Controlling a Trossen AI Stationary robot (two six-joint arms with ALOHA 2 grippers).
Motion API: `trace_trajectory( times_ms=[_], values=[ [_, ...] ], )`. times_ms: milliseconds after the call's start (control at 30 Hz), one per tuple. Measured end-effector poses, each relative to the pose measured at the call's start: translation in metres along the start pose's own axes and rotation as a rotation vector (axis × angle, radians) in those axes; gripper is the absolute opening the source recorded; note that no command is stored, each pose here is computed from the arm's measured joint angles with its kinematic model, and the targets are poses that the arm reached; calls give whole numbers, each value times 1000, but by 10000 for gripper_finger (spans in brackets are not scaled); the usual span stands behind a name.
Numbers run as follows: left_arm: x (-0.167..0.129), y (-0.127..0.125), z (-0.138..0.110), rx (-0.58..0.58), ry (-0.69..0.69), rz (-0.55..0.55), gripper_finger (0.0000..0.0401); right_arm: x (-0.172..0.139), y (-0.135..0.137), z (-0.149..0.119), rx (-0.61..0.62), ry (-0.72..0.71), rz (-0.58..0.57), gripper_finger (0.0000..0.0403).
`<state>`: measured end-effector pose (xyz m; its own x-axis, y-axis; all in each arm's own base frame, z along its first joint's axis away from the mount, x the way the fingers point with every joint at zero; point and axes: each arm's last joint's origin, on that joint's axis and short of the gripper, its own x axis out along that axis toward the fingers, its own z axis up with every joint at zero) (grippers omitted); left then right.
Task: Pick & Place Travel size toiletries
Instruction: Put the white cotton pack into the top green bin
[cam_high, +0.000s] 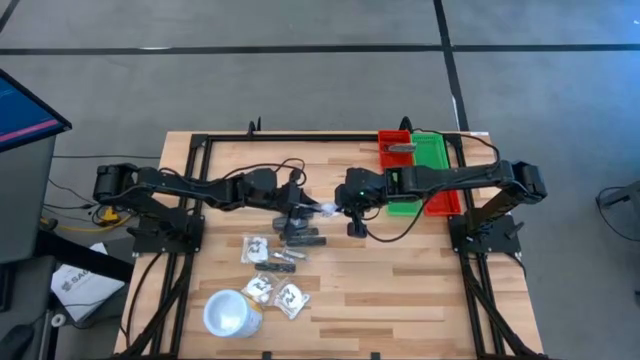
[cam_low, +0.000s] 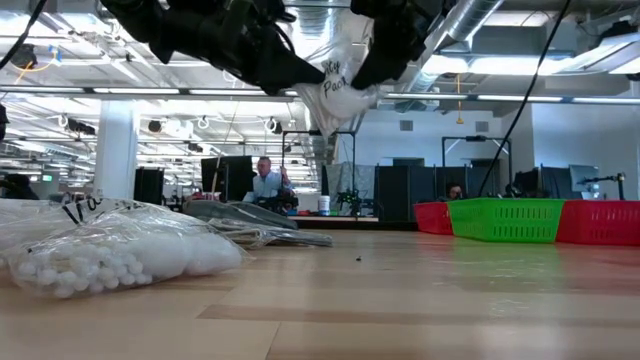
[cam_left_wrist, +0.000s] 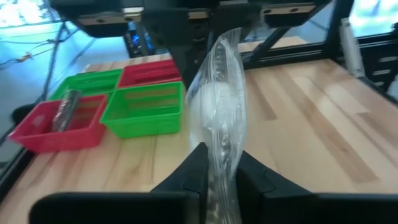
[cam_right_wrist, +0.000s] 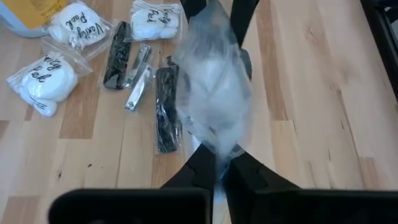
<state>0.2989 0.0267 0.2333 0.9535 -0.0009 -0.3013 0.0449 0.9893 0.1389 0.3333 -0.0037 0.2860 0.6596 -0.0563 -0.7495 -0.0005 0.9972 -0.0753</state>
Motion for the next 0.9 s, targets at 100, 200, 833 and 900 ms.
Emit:
trace_trajectory(
  times_ms=[100, 200, 833, 900],
  values=[
    [0, 1, -1, -1, 12, 44, 57, -3, 0, -1, 2, 4, -1, 7],
    [0, 1, -1, -1, 13, 53, 70, -12, -1, 0, 4, -13, -2, 4],
    [-21, -3, 20, 9, -67, 49, 88, -85, -6, -40, 146, -29, -202, 1],
    [-21, -5, 19, 11, -61, 41, 88, -87, -6, -58, 183, -51, -210, 1]
  ],
)
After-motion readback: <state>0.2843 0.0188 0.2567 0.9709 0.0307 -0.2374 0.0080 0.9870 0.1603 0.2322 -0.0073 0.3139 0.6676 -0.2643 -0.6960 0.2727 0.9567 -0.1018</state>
